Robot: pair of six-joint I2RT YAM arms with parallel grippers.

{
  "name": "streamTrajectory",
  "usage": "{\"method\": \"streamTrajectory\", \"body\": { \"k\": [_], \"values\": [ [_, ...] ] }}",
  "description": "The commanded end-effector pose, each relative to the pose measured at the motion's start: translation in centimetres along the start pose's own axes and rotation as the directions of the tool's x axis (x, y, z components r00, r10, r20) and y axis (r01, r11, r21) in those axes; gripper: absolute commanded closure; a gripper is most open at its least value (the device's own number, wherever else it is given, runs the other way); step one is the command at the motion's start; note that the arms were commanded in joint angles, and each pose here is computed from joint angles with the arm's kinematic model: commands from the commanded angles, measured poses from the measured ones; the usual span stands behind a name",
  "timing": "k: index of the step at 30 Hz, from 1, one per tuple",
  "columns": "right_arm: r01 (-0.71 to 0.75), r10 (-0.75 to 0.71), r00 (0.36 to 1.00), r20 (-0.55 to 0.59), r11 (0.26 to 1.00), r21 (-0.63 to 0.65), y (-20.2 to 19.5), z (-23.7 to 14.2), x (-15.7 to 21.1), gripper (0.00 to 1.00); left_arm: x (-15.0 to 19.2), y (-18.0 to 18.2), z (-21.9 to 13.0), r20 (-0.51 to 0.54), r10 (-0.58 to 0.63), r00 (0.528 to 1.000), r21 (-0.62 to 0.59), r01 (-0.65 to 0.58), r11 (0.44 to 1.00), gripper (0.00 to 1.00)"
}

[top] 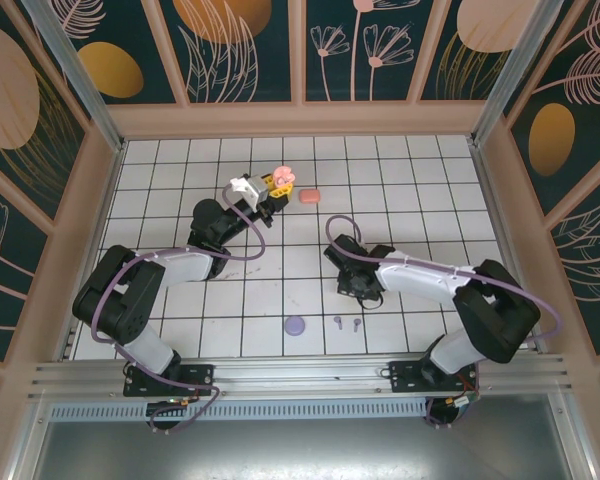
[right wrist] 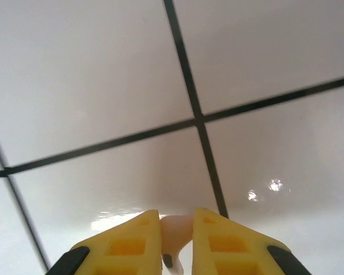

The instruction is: Insert wireless bluetooth earbuds into charging case

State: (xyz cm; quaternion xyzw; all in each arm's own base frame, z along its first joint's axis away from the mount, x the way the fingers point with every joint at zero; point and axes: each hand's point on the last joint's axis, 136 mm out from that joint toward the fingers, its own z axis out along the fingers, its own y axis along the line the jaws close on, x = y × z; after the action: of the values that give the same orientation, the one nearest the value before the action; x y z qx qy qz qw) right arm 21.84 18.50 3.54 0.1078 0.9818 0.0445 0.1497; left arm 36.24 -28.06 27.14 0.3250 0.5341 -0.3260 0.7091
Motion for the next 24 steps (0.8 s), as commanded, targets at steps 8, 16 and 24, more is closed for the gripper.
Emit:
{"method": "streamTrajectory", "body": {
  "k": [8, 16, 24],
  "values": [
    [0.03, 0.052, 0.948, 0.314, 0.968, -0.251, 5.1, -9.8, -11.0, 0.84, -2.7, -0.4, 1.0, 0.044, 0.078, 0.996, 0.038, -0.08, 0.996, 1.0],
    [0.152, 0.099, 0.834, 0.543, 0.905, -0.398, 8.6, -19.5, -18.3, 0.87, -2.5, -0.3, 1.4, 0.028, 0.097, 0.995, 0.042, -0.098, 0.994, 1.0],
    [0.304, 0.115, 0.726, 0.678, 0.83, -0.467, 11.7, -27.3, -22.3, 0.86, -2.0, -0.1, 2.2, 0.01, 0.11, 0.994, 0.06, -0.111, 0.992, 1.0]
  ]
}}
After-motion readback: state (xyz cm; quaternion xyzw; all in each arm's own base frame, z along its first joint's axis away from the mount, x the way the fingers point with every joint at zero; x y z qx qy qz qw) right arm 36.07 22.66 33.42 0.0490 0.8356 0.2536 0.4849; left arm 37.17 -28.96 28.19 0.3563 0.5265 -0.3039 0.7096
